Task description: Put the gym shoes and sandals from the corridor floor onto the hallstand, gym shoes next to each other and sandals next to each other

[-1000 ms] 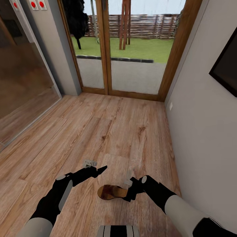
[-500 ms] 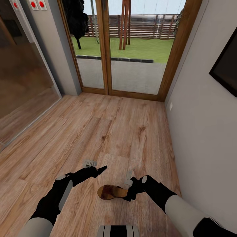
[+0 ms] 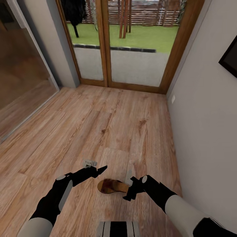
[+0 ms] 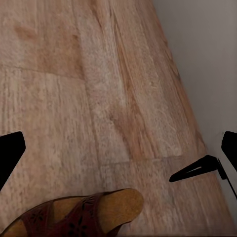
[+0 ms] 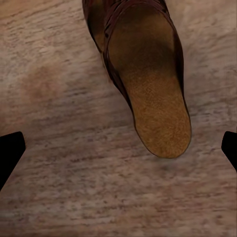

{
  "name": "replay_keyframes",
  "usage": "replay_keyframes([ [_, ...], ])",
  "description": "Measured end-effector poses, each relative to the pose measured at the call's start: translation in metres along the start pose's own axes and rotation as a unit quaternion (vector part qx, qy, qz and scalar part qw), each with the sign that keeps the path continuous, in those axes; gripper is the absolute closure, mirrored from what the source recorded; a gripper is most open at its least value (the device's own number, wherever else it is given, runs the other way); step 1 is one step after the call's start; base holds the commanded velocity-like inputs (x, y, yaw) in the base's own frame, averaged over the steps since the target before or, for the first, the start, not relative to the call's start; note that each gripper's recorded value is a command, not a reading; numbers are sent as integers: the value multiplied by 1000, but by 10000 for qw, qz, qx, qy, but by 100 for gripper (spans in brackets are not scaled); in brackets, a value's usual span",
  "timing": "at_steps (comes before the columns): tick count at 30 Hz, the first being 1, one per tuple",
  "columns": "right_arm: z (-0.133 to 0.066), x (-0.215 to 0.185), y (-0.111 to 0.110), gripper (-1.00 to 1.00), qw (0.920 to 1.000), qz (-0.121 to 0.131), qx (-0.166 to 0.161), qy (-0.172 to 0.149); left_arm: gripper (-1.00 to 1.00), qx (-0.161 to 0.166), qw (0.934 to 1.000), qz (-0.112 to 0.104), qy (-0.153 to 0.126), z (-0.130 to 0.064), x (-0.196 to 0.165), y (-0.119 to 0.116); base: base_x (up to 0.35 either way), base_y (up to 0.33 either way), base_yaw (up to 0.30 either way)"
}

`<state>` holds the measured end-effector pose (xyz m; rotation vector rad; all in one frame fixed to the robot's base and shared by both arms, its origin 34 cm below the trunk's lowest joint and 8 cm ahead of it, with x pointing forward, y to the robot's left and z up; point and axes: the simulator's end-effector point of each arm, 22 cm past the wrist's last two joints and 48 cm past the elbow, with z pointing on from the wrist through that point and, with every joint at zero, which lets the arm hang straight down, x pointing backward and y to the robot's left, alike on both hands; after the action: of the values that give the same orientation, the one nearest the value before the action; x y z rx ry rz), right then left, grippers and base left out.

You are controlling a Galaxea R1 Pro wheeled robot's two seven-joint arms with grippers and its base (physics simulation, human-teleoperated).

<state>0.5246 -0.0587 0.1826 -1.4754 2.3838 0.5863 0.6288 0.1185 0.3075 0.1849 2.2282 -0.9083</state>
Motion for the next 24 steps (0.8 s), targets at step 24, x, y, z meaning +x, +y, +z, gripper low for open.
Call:
replay_keyframes([
  [24,17,-3,3,-100,9998,74,-122,-118,-100,-32,9996,-186,214,9,30,13,0,0,0],
])
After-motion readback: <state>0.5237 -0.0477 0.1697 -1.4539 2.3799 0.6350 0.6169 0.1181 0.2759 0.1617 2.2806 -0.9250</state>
